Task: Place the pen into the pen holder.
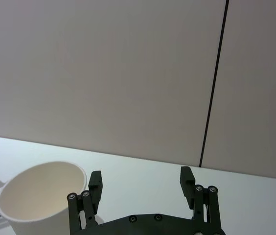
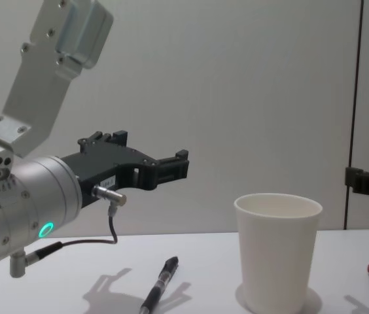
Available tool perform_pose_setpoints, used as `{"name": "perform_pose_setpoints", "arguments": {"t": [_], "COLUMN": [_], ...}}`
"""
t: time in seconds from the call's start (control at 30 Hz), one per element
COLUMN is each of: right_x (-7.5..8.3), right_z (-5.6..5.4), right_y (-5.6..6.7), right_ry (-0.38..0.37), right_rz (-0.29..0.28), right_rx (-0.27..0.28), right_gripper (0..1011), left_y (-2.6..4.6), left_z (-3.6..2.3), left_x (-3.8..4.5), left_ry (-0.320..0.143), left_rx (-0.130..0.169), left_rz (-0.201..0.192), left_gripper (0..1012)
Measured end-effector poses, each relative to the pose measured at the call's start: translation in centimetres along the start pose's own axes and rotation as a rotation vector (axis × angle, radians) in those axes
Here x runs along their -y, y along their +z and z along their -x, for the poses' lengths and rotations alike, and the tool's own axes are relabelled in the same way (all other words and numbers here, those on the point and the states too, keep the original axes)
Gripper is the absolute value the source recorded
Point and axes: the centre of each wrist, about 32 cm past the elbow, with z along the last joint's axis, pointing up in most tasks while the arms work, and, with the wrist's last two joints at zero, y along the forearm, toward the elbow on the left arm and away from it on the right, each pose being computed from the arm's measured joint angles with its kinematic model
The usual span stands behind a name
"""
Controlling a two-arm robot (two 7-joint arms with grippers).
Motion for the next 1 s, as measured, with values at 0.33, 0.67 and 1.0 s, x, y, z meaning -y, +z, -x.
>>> {"name": "perform_pose_setpoints", "arguments": {"t": [0.33, 0.67, 1.0], "right_x": [1.1, 1.2, 0.4], "right_z": [-2.1, -3.3, -3.3], "right_y": [1.9, 3.1, 3.2], "right_ry": [0.007, 0.001, -0.046], "right_rz": [0.125, 0.24, 0.3], "right_rx": [0.017, 0.036, 0.023], "right_gripper": [1001, 1001, 1001], "left_y": [0.0, 0.0, 0.0], "left_z": [0.0, 0.0, 0.0], "left_x": [0.0, 0.0, 0.0], "left_ry": [0.0, 0.0, 0.0], "left_rx": [0.0, 0.0, 0.0], "left_rz": [0.0, 0.0, 0.0], "left_gripper": [1001, 1001, 1001]}}
